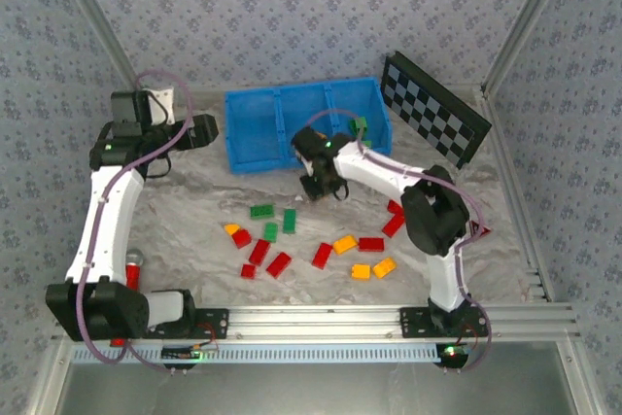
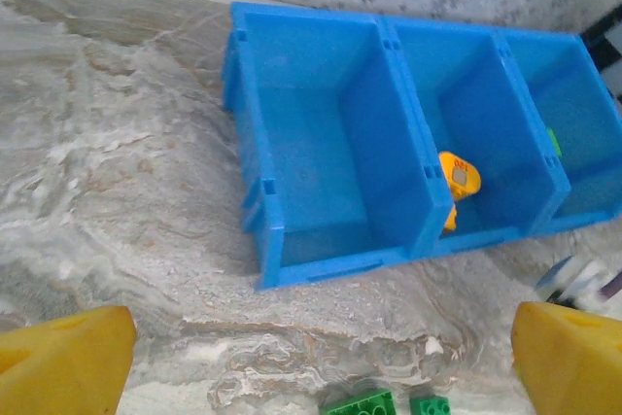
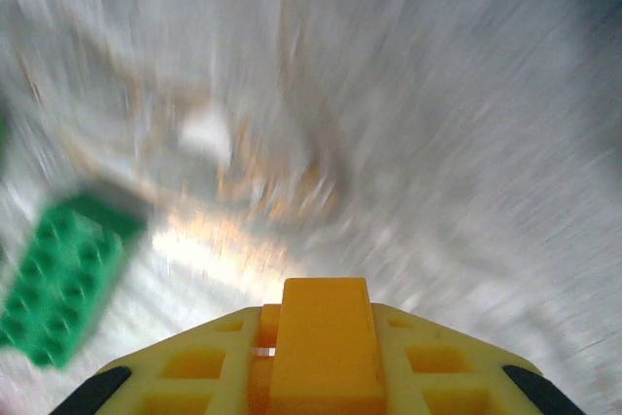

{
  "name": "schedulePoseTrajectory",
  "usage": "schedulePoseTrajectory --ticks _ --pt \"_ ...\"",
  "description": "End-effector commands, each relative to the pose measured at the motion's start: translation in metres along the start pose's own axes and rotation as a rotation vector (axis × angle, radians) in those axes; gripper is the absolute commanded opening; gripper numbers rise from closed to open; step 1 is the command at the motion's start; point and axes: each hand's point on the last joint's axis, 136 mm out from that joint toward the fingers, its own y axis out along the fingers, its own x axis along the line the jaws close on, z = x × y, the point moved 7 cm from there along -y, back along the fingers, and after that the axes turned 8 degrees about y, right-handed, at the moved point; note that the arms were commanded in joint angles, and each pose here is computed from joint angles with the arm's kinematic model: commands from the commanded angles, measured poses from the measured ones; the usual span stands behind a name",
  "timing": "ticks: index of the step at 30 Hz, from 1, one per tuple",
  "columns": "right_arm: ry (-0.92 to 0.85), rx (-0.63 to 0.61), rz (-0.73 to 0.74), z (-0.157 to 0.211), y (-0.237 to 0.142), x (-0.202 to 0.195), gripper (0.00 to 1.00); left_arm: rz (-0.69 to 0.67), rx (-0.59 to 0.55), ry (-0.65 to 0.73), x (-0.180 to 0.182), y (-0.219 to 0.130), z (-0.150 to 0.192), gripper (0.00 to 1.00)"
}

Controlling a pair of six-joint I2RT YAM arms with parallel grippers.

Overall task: Sort the legos into containers by color
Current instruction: Pick up the lego from the bottom-center of the table, then place the lego in the container.

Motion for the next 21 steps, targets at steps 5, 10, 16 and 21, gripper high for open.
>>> schedulePoseTrajectory --ticks 5,10,16,21 --pt "-0.092 -0.198 0.05 -0.084 -0.009 -0.019 0.28 0.126 -0.083 0.02 -0.01 -0.012 -0.006 0.99" --pt "-0.082 -0.271 0.086 -0.127 0.0 -0.031 0.29 0.213 -0.148 0.032 -0.016 -0.01 -0.01 0.99" --pt "-0.069 -0.281 0.04 -0.15 0.031 -0.037 0.29 0.327 -0.118 -0.057 -0.014 -0.005 0.005 0.99" --pt "-0.079 -0.26 0.016 -0.152 0.054 -0.039 0.3 0.241 -0.07 -0.085 -0.012 -0.005 0.025 0.99"
